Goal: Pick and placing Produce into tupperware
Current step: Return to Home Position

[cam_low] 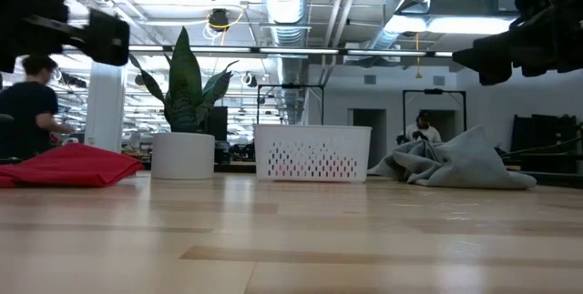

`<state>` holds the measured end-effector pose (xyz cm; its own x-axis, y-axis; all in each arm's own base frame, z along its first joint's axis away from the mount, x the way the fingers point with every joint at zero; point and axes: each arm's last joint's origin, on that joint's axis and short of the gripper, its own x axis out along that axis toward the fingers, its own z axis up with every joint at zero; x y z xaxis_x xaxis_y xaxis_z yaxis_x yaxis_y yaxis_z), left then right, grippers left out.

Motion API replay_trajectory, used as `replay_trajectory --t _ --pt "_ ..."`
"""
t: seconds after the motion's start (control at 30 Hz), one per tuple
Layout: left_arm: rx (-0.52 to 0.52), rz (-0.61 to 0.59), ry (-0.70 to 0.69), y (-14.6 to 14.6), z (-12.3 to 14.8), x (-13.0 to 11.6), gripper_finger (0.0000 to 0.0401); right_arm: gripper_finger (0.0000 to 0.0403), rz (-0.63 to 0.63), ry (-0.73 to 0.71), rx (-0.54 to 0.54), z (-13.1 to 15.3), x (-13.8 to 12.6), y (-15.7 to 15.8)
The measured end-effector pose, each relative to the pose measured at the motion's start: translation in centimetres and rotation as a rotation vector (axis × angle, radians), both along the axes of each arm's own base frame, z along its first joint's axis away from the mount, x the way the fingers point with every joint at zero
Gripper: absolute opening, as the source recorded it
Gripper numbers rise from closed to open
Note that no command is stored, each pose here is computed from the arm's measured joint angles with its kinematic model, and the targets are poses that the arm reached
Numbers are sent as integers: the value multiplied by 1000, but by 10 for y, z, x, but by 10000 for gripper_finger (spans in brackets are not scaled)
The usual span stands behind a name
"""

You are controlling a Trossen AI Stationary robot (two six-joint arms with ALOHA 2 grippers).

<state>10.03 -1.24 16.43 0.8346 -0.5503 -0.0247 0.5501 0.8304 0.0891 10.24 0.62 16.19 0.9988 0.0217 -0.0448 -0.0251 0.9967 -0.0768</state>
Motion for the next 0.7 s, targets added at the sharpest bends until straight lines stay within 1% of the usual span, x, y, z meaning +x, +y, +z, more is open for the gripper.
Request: replay_trajectory --t 0.07,0.13,0.2,0.23,0.4,0.47,0.57,0.63,0.7 --pt "13 127 -4 4 0 2 293 255 1 1 -26 0 0 0" --pt "31 244 1 7 -1 4 293 255 1 -2 -25 0 0 0" --pt "33 321 15 10 -2 4 293 255 0 -2 -3 0 0 0" --pt "26 342 19 10 -2 5 293 255 0 -4 1 0 0 0" --pt "-32 362 46 11 -2 5 293 255 0 -7 -3 1 0 0" --pt "-70 395 47 12 -1 5 293 255 0 -23 -1 2 0 0" --pt "-147 408 25 12 4 5 293 255 0 -39 32 4 0 0" --pt "-154 415 31 12 3 5 293 255 0 -52 35 5 0 0" --pt "-145 459 27 14 3 5 293 255 0 -61 37 6 0 0"
